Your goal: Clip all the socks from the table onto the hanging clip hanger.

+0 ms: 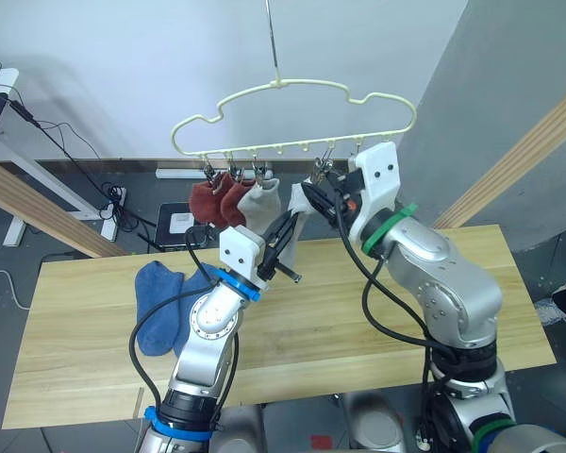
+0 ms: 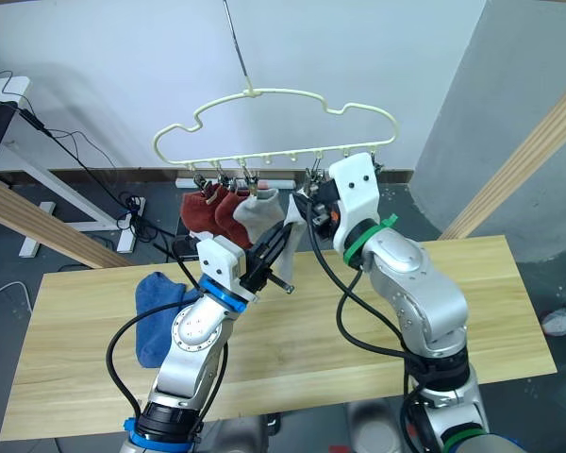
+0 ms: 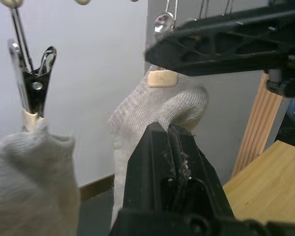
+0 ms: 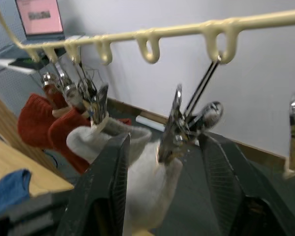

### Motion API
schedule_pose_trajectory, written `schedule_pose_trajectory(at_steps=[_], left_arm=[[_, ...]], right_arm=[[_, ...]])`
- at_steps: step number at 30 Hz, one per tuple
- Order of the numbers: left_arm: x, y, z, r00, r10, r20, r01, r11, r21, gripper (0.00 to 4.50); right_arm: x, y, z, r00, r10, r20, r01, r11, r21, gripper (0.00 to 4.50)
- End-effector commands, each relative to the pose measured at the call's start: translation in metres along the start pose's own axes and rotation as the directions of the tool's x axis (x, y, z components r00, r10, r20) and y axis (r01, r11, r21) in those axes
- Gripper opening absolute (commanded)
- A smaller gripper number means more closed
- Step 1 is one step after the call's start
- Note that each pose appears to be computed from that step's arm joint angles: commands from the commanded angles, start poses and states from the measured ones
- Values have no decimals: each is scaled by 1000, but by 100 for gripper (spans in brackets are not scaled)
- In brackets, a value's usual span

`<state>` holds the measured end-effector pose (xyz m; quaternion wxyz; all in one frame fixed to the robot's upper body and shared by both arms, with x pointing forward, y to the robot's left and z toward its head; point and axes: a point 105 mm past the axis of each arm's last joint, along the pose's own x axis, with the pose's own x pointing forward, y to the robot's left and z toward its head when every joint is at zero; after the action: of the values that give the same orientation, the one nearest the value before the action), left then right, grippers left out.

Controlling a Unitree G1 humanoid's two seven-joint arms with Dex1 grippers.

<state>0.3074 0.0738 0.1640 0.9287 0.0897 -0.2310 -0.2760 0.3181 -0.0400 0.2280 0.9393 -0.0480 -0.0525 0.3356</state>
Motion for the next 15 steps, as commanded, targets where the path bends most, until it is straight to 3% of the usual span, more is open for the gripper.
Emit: schedule_pose_trajectory(at_steps=[1,2,5,11,15], left_arm=[[1,-5,3,1000,-25,12,25,1000,-8,0],[0,-4,-1,1000,-16,-6,16,1000,-8,0],[-2,-5,-5,998,-47,-36,46,998,-32,64],[-8,-6,2,989,-144,-39,140,986,-94,237],[-17,-6,16,964,-263,-43,257,960,-114,237]], right_arm=[[-14,12,15,994,97,44,-94,993,-70,231],[-17,13,15,993,113,38,-109,990,-92,231],[-24,14,15,990,141,28,-136,981,-137,233],[-33,8,17,992,121,39,-112,976,-184,233],[-31,-6,14,999,14,39,-6,977,-215,233]])
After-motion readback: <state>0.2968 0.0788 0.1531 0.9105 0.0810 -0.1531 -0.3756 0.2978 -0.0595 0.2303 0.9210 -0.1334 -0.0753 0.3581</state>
